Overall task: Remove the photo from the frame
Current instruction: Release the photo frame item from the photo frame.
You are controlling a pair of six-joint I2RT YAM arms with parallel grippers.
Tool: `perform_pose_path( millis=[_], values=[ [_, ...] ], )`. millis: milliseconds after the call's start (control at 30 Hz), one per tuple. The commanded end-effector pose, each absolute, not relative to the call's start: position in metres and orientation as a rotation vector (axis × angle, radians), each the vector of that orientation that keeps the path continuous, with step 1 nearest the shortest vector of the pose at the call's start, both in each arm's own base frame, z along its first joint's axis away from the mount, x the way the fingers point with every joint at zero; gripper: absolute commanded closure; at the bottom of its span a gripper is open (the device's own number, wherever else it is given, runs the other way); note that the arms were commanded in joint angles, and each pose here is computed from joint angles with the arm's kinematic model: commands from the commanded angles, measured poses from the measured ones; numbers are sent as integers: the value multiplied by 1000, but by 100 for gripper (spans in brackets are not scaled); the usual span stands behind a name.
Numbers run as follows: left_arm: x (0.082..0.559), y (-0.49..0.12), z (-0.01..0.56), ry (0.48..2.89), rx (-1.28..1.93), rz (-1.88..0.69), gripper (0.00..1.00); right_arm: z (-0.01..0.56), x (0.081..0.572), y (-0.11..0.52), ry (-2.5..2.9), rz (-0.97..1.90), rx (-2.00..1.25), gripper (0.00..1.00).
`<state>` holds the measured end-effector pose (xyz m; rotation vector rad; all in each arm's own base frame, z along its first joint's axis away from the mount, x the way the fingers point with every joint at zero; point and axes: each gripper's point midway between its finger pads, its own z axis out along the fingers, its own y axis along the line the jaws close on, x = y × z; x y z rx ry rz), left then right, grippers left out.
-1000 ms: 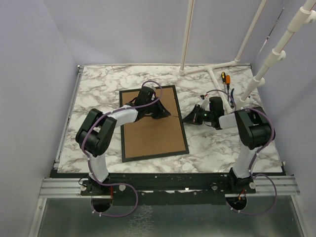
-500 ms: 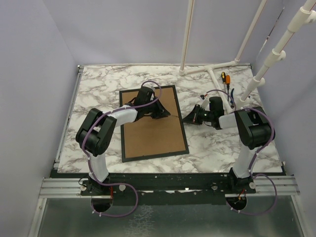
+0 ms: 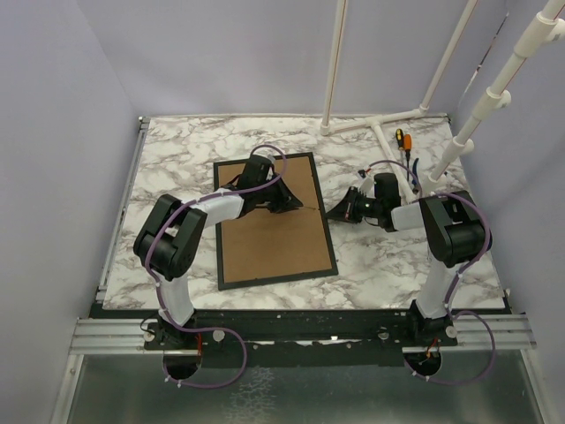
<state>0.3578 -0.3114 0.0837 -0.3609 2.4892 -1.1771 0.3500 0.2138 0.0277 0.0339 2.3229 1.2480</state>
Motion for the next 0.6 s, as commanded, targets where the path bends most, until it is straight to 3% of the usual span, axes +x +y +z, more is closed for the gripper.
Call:
perform_pose_path(
  millis=[0,567],
  values=[
    [350,-310,80,2525,-342,-1185,100,24,351,218,2333,1265,18,94],
    [355,-315,75,2517,-370,-1204,100,25,351,218,2332,1266,16,94]
  ],
)
